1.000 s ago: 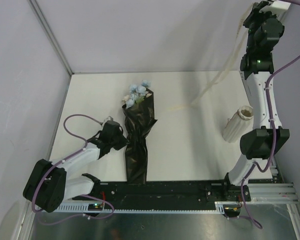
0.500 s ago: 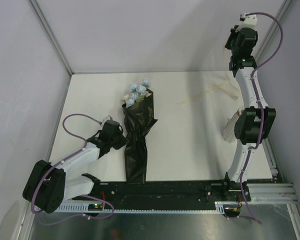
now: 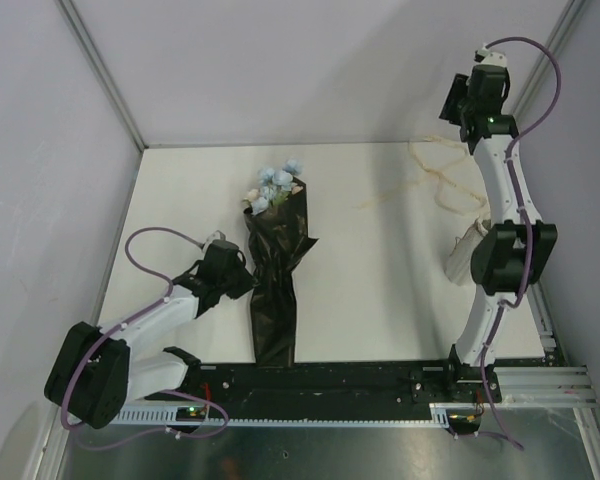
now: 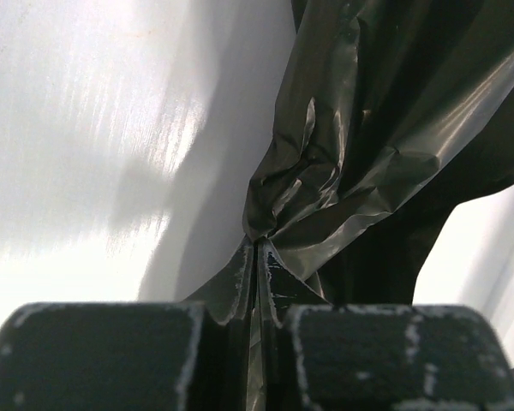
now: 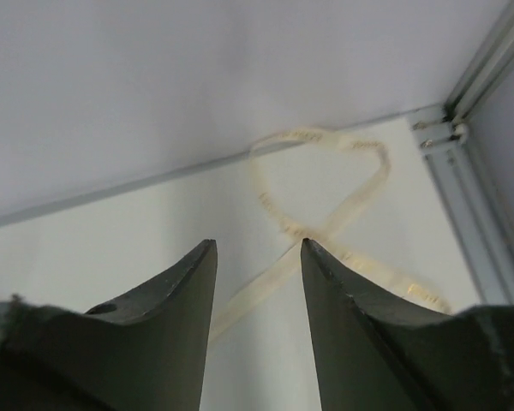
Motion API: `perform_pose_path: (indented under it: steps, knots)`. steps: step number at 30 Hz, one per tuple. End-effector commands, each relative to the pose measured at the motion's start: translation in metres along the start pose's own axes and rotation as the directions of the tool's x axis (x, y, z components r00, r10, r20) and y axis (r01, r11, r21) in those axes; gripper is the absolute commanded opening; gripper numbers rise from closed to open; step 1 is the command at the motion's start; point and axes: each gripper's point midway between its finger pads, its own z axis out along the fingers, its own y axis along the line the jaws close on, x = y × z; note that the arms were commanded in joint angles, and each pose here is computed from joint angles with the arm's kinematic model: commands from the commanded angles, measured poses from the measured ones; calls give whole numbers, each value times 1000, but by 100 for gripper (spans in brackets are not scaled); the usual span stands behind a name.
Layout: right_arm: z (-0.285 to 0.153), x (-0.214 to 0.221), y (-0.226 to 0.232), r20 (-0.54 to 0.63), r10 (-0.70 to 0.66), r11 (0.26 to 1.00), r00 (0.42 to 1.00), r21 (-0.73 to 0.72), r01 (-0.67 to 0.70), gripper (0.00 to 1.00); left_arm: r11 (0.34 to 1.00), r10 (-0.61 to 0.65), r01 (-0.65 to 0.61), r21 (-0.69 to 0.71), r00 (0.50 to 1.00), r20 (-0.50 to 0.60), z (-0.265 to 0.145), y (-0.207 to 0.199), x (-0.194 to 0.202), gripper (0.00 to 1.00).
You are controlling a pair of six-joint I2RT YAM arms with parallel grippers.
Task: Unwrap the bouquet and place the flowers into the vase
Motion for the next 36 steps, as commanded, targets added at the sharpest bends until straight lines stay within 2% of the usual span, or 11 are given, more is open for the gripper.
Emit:
perform_pose_path:
  steps: [1, 5, 8, 13, 16, 17, 19, 22, 24, 28, 36]
  knots:
    - [-92, -18, 66, 10, 63, 973, 998, -222, -59, 50, 996, 11, -14, 85, 999, 33, -11, -29, -15, 9]
    - [-150, 32, 133, -39, 72, 884, 997, -460, -82, 56, 995, 9, -14, 103, 999, 54, -17, -32, -19, 29]
    - [-183, 89, 173, -134, 50, 810, 990, -574, -119, 62, 991, 28, -39, 126, 995, 91, -25, -38, -27, 47]
    - [-220, 176, 221, -314, -1, 733, 949, -646, -213, 69, 989, 61, -84, 123, 983, 175, -46, -43, -47, 66]
    - [-232, 219, 244, -378, -23, 723, 926, -646, -246, 80, 988, 95, -118, 96, 970, 223, -58, -43, -60, 74]
    - [-232, 236, 249, -410, -25, 729, 912, -632, -264, 82, 988, 107, -129, 82, 967, 230, -63, -42, -62, 75]
    - [-239, 262, 265, -457, -34, 695, 889, -650, -308, 84, 986, 137, -157, 58, 957, 255, -73, -42, -70, 78]
    - [-250, 291, 286, -510, -52, 626, 859, -687, -370, 86, 981, 184, -196, 12, 942, 279, -87, -37, -79, 79]
    - [-251, 309, 293, -525, -70, 617, 848, -691, -377, 86, 979, 199, -203, -14, 938, 285, -94, -31, -81, 79]
    - [-243, 339, 298, -550, -88, 641, 831, -670, -375, 84, 980, 197, -198, -31, 925, 324, -115, -24, -87, 80]
    - [-226, 396, 285, -625, -123, 725, 771, -587, -360, 74, 975, 216, -213, -60, 858, 466, -182, -27, -121, 83]
